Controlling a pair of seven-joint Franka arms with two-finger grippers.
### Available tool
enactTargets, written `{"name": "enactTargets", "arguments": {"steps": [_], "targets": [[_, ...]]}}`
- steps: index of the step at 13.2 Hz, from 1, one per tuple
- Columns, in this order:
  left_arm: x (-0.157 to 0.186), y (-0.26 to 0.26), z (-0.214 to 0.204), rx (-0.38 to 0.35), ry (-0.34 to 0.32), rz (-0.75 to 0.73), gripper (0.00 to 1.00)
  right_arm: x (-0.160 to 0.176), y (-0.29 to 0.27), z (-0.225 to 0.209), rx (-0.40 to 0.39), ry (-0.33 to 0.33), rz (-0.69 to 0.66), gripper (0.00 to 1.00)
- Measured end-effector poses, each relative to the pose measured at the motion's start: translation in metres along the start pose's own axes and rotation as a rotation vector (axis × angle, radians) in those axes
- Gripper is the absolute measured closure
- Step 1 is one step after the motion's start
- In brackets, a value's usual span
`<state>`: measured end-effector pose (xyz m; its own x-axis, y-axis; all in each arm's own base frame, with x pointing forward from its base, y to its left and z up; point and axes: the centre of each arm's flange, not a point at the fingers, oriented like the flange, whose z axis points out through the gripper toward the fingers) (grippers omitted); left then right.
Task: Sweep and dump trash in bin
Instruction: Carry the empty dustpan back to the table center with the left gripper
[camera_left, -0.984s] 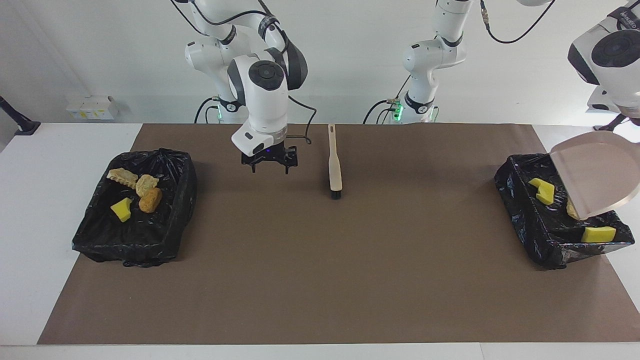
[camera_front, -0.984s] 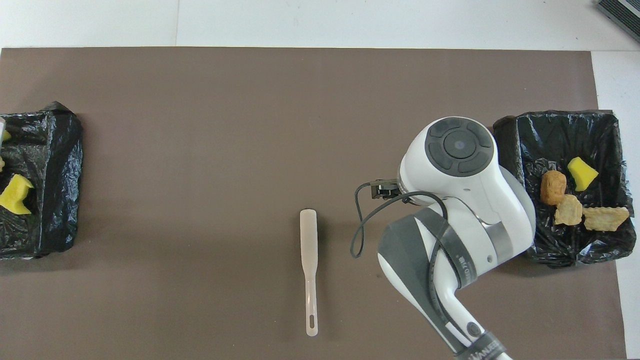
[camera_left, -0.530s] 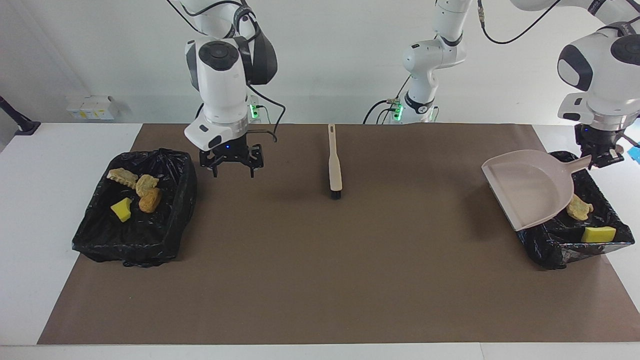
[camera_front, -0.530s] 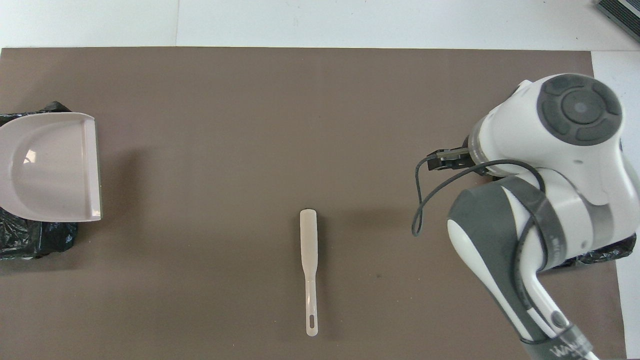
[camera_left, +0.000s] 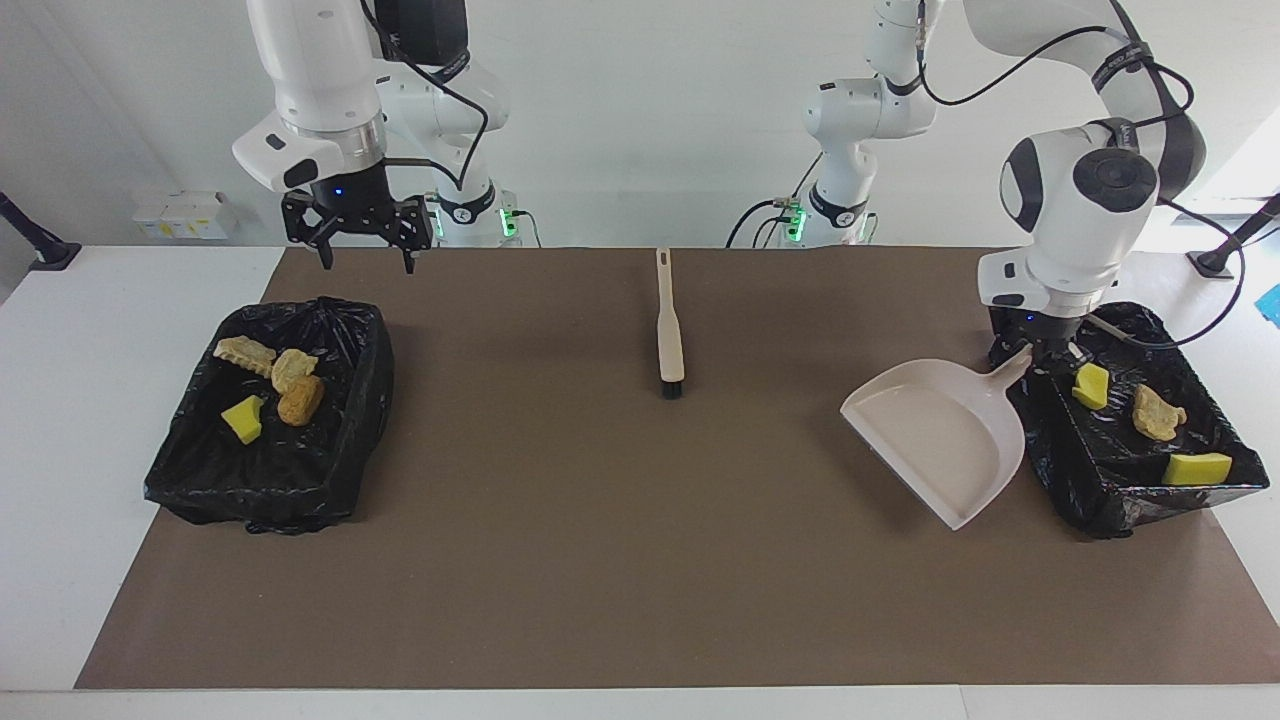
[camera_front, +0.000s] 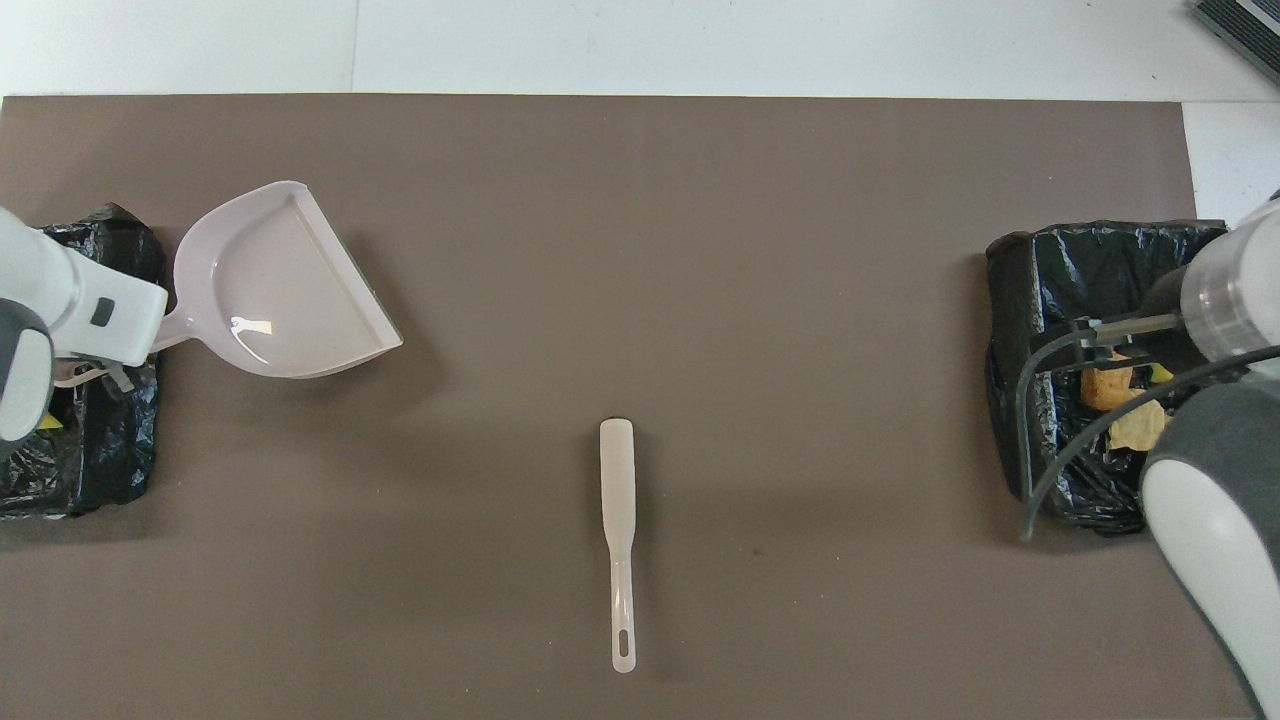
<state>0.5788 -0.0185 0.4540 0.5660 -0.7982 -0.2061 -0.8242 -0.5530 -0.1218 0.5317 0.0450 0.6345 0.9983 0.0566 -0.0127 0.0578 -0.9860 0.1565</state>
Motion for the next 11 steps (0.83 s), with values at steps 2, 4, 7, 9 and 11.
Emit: {"name": "enactTargets", "arguments": {"steps": [2, 4, 7, 9, 11], "targets": [[0.047, 0.031, 0.007, -0.028, 0.017, -0.162, 0.69, -0.007, 0.023, -0.008, 0.058, -0.013, 0.039, 0.0], [0.088, 0.061, 0.007, -0.056, 0.062, -0.3, 0.69, -0.012, 0.043, -0.009, 0.1, -0.014, 0.08, 0.0], [0.159, 0.117, -0.007, -0.071, 0.112, -0.523, 0.69, -0.012, 0.052, -0.007, 0.108, -0.016, 0.098, 0.0], [0.204, 0.152, -0.017, -0.123, 0.141, -0.626, 0.69, -0.012, 0.052, -0.007, 0.108, -0.015, 0.098, 0.0], [0.237, 0.183, -0.021, -0.176, 0.155, -0.698, 0.69, -0.011, 0.054, -0.005, 0.108, -0.018, 0.102, 0.0]]}}
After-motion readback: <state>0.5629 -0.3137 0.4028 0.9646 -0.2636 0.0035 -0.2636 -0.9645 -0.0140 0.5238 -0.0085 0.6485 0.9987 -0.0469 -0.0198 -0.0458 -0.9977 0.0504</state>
